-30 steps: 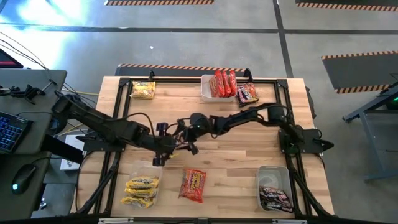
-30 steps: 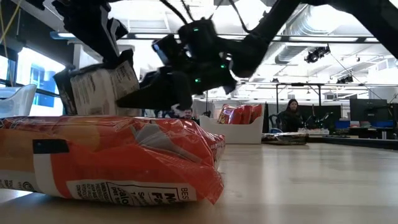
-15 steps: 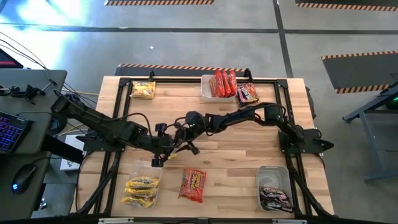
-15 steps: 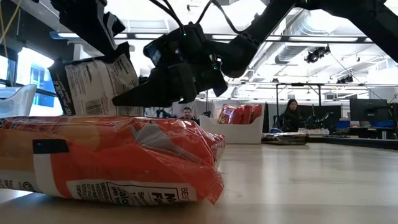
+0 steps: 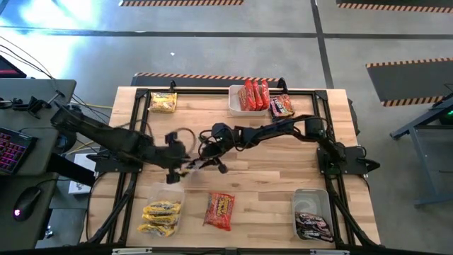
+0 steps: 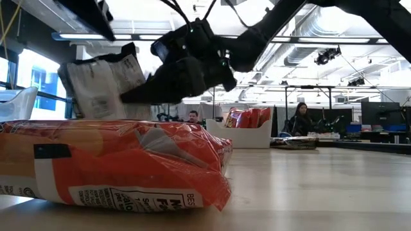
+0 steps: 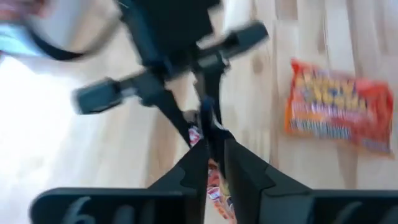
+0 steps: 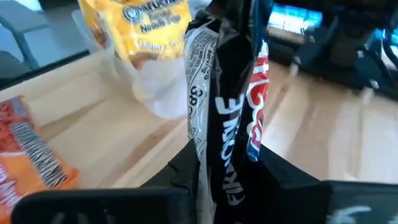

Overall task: Sort Maruchan noodles
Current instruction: Put the black noodle pack into the gray bin

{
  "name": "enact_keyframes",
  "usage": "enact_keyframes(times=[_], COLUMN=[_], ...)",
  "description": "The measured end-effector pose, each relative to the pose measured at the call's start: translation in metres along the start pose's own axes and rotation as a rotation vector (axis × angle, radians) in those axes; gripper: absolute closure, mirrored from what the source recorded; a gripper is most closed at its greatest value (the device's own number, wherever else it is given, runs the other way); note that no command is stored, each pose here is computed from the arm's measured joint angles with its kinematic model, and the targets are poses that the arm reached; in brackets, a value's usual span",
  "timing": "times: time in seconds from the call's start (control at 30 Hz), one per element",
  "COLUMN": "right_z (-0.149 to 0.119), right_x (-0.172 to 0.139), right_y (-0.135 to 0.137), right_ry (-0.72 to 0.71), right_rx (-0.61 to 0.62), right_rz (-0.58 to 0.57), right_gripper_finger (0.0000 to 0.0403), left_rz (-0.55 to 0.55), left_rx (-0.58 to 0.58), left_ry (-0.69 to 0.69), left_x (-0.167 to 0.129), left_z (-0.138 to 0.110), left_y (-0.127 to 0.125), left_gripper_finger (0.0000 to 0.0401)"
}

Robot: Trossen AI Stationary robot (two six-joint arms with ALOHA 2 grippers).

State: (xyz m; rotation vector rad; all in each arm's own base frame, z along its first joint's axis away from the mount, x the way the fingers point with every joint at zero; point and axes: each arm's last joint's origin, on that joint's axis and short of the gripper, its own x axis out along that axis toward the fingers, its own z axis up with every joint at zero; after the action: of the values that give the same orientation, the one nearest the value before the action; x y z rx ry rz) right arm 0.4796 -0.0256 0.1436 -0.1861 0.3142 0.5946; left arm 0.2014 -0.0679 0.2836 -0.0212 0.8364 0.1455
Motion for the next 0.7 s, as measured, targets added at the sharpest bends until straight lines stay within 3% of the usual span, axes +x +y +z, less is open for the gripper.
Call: enact_keyframes(times=[0.17,0.37,0.53,0.7], right_z=[0.023,0.056,0.087,0.115], right_x=[-0.021,-0.062,-0.100,-0.137], right_y=[0.002,0.023,0.061,0.113], right_ry=[0.101,0.345,0.578,0.739], right_rx=[0.040,0.135,0.281,0.484], right_rz=[-0.072,-0.136,-0.228,-0.270], right_gripper_finger=[0.0326,0.0325,0.0325,0.0325], left_rz=[0.046,-0.006,-0.021,-0.014], left_rx=[-0.004,-0.013,-0.013,-0.034], left_ry=[-0.234,-0.588,-0.859,-0.952], left_x=[-0.020,0.004,0.020,0.026], left_z=[-0.011,-0.039,-0.053,-0.059], left_y=[0.010,0.020,0.032,0.044], left_gripper_finger=[0.0333,0.0346,0.0366,0.0380])
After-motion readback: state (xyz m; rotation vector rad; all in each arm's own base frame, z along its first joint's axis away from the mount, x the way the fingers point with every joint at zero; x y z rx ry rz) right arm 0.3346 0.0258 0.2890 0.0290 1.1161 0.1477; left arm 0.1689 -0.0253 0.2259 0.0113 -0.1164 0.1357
